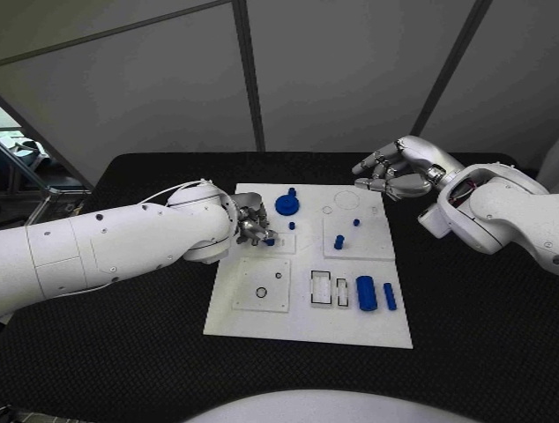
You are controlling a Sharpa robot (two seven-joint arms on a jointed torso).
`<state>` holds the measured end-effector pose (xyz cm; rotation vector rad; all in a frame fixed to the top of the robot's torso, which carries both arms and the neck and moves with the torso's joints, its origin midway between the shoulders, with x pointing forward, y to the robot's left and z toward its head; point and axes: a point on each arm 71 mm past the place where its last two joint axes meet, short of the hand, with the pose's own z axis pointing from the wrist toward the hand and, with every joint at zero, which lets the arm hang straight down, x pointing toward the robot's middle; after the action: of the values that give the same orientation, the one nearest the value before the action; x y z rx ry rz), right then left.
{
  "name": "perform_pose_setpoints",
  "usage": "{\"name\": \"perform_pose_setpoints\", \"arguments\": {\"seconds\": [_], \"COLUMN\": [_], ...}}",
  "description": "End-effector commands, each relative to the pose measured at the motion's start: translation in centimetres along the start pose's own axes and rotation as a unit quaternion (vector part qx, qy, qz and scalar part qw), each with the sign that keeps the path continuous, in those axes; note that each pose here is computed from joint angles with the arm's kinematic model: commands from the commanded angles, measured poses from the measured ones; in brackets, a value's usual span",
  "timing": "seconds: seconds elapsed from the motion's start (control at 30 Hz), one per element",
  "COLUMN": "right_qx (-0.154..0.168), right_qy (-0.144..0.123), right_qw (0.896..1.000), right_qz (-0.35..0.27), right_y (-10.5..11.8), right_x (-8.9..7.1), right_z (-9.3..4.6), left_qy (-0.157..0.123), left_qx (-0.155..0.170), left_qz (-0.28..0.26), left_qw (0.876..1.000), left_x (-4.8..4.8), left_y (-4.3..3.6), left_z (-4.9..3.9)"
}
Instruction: Assemble the parts on the task board
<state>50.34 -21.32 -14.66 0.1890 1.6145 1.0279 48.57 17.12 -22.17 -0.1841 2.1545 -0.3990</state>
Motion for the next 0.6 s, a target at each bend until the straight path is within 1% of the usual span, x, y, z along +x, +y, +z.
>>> {"name": "perform_pose_setpoints", "arguments": {"seconds": [0.03, 0.3, 0.6], "right_qx": [-0.007, -0.007, -0.007], "right_qy": [0.004, 0.005, 0.005], "right_qw": [1.000, 1.000, 1.000], "right_qz": [-0.001, -0.001, -0.001], "right_y": [0.21, 0.21, 0.24], "right_x": [0.00, 0.02, 0.04], "right_z": [0.06, 0.07, 0.07], "left_qy": [0.015, 0.017, 0.021], "left_qx": [-0.010, -0.015, -0.016], "left_qz": [0.013, 0.014, 0.016], "left_qw": [1.000, 1.000, 1.000], "left_x": [0.31, 0.32, 0.41], "left_y": [0.21, 0.39, 0.27], "left_z": [-0.03, -0.08, -0.02]}}
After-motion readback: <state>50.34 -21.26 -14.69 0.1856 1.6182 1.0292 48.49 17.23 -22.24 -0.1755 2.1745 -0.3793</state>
